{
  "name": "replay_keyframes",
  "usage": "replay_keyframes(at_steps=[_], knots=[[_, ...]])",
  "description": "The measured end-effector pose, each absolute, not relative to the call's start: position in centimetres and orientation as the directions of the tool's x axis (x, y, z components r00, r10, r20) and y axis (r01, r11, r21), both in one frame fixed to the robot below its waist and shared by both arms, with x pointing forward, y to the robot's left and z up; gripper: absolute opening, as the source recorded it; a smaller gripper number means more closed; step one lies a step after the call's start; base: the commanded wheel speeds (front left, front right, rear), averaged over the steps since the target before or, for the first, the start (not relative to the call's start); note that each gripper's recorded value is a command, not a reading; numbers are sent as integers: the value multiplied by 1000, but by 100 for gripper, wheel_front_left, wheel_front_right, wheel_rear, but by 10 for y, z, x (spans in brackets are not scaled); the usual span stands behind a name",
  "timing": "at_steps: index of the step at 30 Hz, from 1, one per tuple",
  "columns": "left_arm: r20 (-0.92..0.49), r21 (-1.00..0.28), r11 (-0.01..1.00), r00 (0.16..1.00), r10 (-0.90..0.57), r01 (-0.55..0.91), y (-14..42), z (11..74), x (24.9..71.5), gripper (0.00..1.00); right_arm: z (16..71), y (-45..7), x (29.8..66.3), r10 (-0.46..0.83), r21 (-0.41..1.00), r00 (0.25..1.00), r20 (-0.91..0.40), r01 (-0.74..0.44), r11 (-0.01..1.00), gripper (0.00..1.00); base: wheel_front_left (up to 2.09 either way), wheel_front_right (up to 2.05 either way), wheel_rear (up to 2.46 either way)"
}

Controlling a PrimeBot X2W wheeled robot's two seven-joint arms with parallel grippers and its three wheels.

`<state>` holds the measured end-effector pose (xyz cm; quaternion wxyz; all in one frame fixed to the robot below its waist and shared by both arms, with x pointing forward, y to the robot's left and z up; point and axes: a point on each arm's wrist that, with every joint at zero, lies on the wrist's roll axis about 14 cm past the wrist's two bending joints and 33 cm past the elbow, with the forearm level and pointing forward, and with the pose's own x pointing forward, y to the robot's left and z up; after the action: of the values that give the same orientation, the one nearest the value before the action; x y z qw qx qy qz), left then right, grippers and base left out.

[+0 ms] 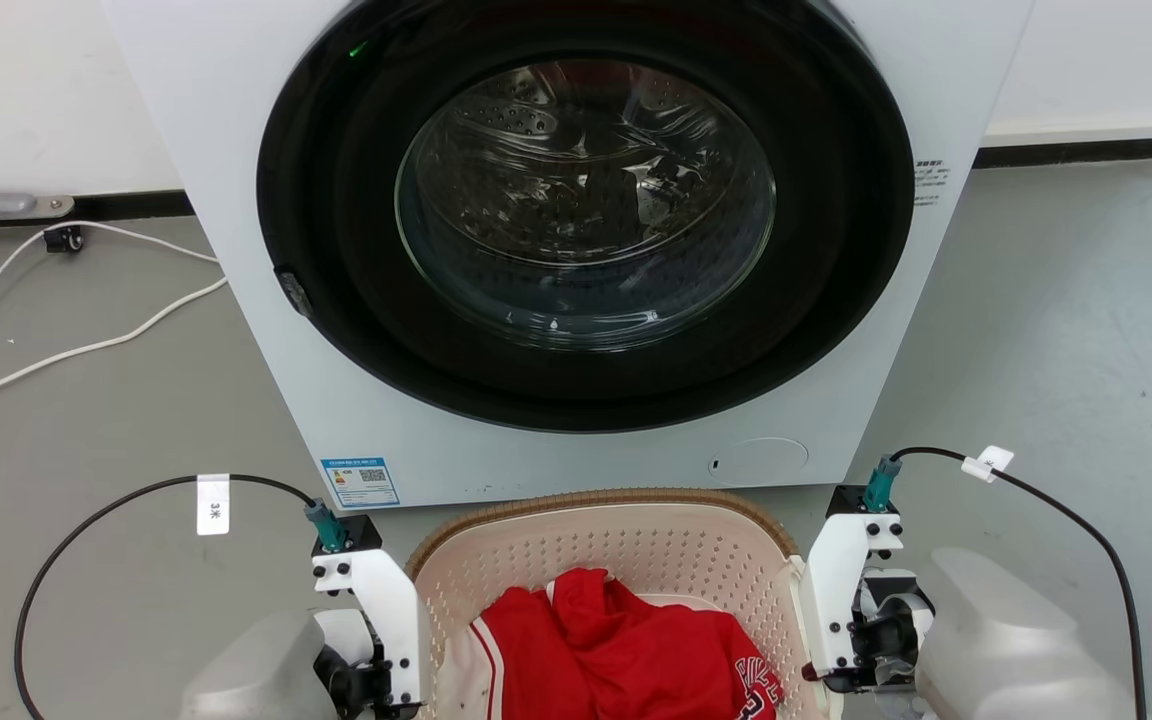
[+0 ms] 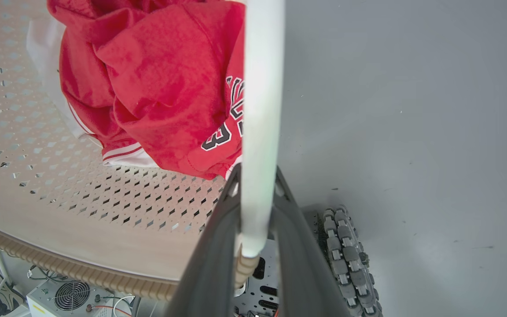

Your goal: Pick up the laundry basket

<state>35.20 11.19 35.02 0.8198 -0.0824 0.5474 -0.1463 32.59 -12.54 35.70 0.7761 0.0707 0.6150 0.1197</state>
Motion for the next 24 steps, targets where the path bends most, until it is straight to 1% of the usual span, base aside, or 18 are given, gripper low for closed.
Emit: replay_keyframes(at_steps=[24], knots=[[-873,-301,943,357,-333,145,111,350,351,0,357,-125,325,276,261,209,-938,-96,961,0,0,0,0]])
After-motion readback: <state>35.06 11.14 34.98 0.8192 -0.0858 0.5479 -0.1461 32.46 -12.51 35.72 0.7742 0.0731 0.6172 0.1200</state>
